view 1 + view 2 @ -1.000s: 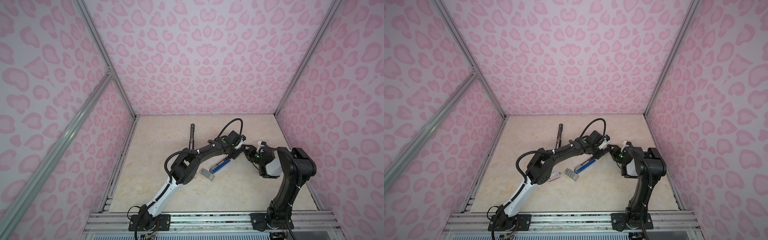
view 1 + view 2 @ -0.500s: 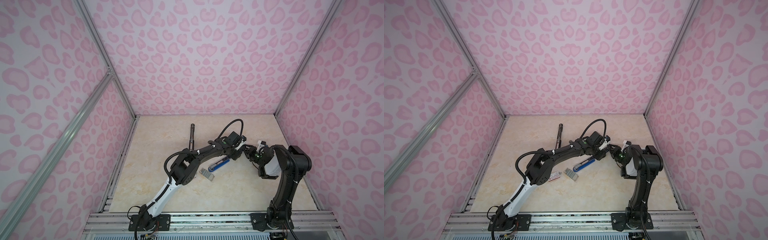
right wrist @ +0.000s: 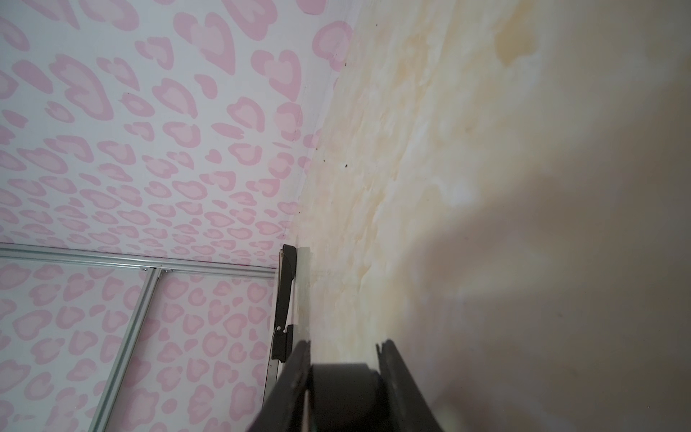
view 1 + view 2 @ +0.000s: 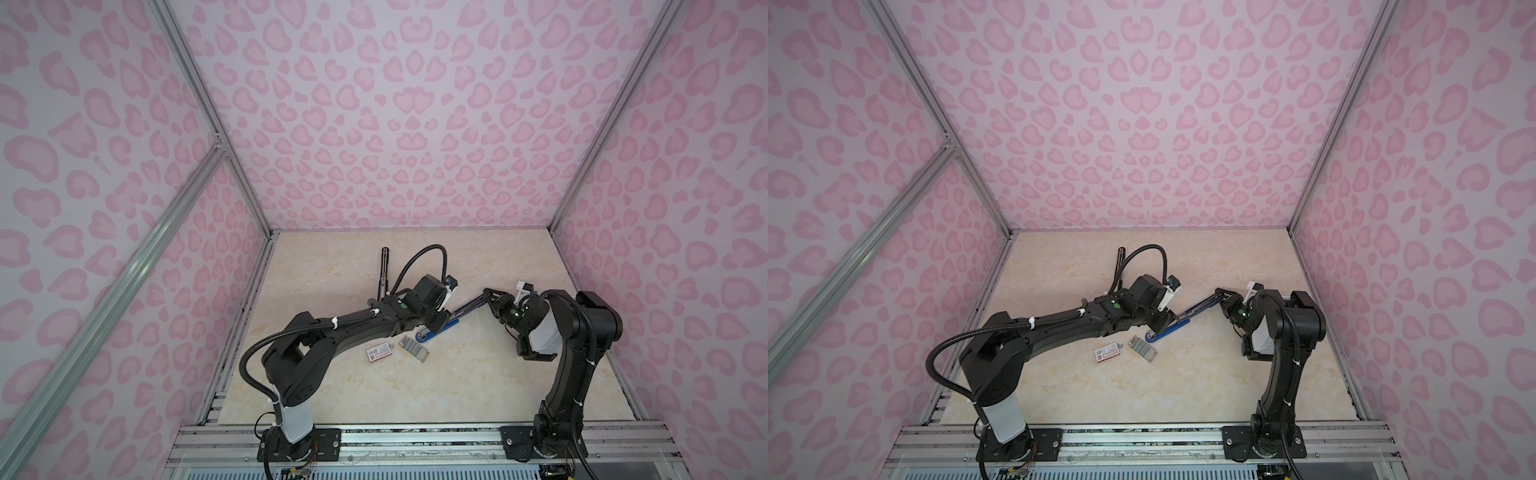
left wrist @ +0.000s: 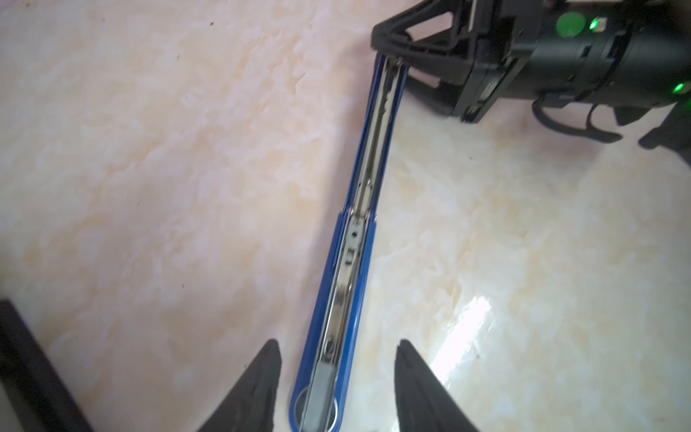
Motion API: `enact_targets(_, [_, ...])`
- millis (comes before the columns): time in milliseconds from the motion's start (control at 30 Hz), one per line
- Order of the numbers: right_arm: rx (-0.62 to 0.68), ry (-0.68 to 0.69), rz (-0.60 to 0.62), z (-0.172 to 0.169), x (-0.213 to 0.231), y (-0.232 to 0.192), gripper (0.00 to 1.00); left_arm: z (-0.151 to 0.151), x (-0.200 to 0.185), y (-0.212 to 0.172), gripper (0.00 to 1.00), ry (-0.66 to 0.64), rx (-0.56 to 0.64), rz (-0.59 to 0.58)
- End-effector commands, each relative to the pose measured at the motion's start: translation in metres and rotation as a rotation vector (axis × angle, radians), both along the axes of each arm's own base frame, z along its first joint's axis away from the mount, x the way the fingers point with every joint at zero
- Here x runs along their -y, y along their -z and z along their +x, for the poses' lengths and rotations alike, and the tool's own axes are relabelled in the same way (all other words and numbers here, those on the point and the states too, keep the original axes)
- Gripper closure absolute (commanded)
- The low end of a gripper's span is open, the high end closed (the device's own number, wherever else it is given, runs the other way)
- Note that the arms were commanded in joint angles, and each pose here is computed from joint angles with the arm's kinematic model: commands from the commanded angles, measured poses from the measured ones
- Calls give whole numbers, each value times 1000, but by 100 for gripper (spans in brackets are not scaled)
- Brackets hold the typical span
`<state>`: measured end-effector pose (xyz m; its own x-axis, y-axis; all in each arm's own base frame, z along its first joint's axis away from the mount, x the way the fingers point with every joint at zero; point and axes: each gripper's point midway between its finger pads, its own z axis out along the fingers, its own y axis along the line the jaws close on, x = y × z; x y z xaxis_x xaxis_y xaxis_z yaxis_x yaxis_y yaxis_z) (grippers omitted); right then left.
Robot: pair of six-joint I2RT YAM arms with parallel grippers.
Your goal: Load the staples into the stapler
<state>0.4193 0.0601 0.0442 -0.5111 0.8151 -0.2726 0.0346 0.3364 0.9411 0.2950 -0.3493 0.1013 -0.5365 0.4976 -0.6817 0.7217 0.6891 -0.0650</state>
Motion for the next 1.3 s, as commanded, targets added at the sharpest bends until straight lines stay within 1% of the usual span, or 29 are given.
enact_targets(0, [-27, -16, -18, -6, -2, 12, 70, 1, -14, -12, 47, -69, 39, -111])
enact_targets(67, [-27, -18, -17, -8, -3, 12, 70, -9, -25, -7, 47, -75, 29, -140])
enact_targets(167, [-26, -17, -21, -8, -3, 12, 70, -22, -31, -4, 46, -52, 11, -229])
enact_targets(267, [-30, -20, -20, -8, -3, 12, 69, -27, -29, 8, 46, -22, -6, -253])
enact_targets(367, [-30, -20, -21, -7, -4, 12, 69, -25, -25, 21, 46, -7, -21, -244])
enact_targets(533, [-30, -25, -21, -8, -6, 12, 69, -19, -16, 34, 47, 26, -26, -215])
enact_targets(633, [-29, -27, -20, -7, -6, 12, 69, -14, -14, 37, 49, 31, -29, -198])
enact_targets(733, [-27, -27, -19, -6, -6, 11, 69, -13, -11, 39, 54, 45, -37, -199])
enact_targets(900, [-18, -30, -18, -4, -7, 8, 70, -14, -11, 49, 55, 47, -60, -185])
enact_targets(1000, [-19, -34, -21, -3, -8, 7, 70, -15, -12, 55, 58, 45, -76, -173])
enact_targets(1067, [-16, -36, -21, -3, -8, 7, 70, -16, -13, 59, 62, 44, -85, -169])
enact_targets(1167, [-16, -36, -24, -3, -8, 7, 70, -17, -13, 61, 63, 41, -91, -171])
enact_targets(1200, [-18, -36, -24, -4, -8, 7, 70, -17, -13, 61, 67, 41, -90, -171])
enact_targets(1267, [-18, -39, -25, -4, -8, 8, 70, -16, -13, 62, 71, 40, -89, -167])
